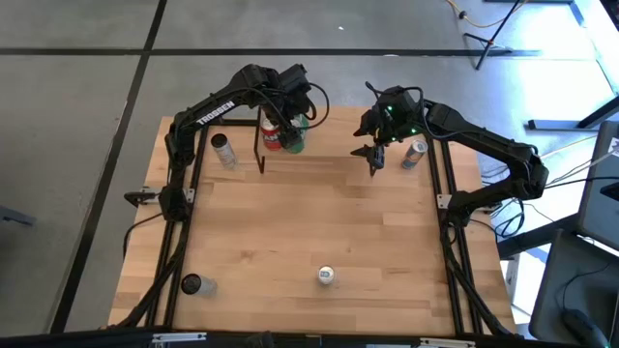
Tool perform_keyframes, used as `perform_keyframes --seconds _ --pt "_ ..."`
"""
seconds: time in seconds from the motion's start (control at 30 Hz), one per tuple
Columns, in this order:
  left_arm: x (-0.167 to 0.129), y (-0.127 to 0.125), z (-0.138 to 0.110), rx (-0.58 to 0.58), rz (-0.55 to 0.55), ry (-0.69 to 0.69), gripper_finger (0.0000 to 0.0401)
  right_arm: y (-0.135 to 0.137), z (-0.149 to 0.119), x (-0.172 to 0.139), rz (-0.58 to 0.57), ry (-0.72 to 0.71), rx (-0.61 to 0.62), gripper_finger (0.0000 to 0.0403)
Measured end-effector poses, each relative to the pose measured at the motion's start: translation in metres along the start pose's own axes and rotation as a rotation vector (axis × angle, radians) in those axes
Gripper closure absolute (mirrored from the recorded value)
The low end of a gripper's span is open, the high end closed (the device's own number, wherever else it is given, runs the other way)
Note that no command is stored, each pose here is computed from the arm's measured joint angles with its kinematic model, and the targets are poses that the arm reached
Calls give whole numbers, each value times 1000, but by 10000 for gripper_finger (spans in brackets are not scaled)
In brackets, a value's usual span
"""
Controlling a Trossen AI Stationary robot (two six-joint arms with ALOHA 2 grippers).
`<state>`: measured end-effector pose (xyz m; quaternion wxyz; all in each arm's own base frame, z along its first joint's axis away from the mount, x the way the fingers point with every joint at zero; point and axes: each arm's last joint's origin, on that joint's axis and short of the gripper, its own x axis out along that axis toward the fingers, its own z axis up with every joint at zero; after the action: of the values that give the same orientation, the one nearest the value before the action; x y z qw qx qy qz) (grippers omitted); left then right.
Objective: Place canned beverage on shelf
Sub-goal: Put the green soda can on the shelf aligned with the other green soda can, then put the top blue soda can on the shelf
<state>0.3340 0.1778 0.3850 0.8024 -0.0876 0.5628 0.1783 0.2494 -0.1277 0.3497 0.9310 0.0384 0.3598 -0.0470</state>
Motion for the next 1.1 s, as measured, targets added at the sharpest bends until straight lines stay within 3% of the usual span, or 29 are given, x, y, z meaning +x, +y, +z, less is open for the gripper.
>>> perform_keyframes --seconds 0.5,0.93,1.1 --pt "-5 -2 -3 5 -15 4 56 0 0 0 -1 -2 -1 114" --pt "-38 -5 -6 4 23 -118 56 0 2 0 -5 -15 13 114" --pt "-61 -7 -12 -65 13 -200 56 0 1 -2 -12 -13 21 114"
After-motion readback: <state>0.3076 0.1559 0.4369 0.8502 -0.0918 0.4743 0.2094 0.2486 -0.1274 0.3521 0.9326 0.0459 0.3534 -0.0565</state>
